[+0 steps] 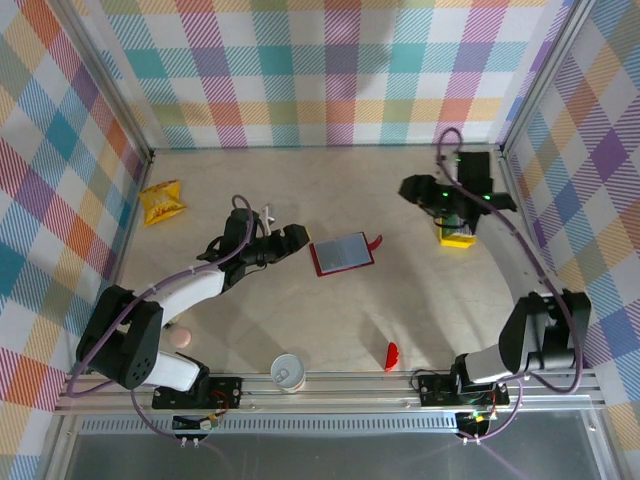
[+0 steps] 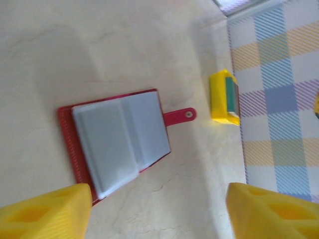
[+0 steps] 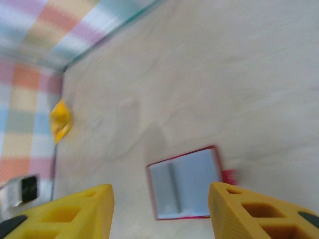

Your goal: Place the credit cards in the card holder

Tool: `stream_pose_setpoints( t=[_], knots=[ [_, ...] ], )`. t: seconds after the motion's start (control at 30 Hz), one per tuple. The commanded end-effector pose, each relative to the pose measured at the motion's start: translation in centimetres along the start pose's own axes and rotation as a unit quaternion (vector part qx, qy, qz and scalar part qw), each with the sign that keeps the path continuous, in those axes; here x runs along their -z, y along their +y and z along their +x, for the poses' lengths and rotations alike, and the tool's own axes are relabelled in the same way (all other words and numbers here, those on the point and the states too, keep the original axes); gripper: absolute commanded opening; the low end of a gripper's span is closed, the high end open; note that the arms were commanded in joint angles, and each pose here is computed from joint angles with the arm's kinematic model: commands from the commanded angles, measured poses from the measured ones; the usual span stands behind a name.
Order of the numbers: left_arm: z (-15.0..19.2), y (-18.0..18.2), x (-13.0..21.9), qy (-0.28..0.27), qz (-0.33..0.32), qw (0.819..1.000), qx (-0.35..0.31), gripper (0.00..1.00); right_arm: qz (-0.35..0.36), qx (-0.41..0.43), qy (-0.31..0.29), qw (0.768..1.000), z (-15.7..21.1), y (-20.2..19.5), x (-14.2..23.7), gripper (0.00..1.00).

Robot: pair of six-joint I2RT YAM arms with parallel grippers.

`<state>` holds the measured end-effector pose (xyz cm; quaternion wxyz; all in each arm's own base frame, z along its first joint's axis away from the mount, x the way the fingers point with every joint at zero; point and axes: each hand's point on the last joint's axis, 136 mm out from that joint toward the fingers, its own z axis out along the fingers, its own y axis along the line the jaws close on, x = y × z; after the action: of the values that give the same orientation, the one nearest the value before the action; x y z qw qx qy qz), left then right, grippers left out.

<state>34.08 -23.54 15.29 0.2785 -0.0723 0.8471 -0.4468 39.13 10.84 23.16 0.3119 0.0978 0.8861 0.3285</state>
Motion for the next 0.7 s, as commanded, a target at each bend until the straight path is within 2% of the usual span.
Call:
stream_pose_setpoints(
  t=[0.0,0.1,0.27,0.43,0.67],
  knots=[
    [-1.9,-3.9,-0.3,0.000,0.066,0.998,-0.024,0.90,0.087,-0.058,-0.001,0.995,0.9,-5.6,2.2,0.52],
    [-2.1,-5.0,-1.2,0.017,0.083,0.996,-0.016,1.00,0.126,-0.075,-0.012,0.989,0.3,-9.1,4.2,0.51],
    [-1.8,-5.9,-2.9,0.043,0.096,0.994,-0.011,1.00,0.149,-0.068,-0.002,0.987,-0.2,-12.5,4.6,0.49],
    [-2.1,-5.6,-4.7,0.050,0.100,0.994,0.021,1.00,0.221,-0.045,0.054,0.973,0.2,-16.0,3.6,0.53],
    [-2.0,-4.9,-7.1,0.071,0.102,0.991,0.058,0.99,0.253,-0.015,0.080,0.964,-0.3,-17.9,2.0,0.51]
  ],
)
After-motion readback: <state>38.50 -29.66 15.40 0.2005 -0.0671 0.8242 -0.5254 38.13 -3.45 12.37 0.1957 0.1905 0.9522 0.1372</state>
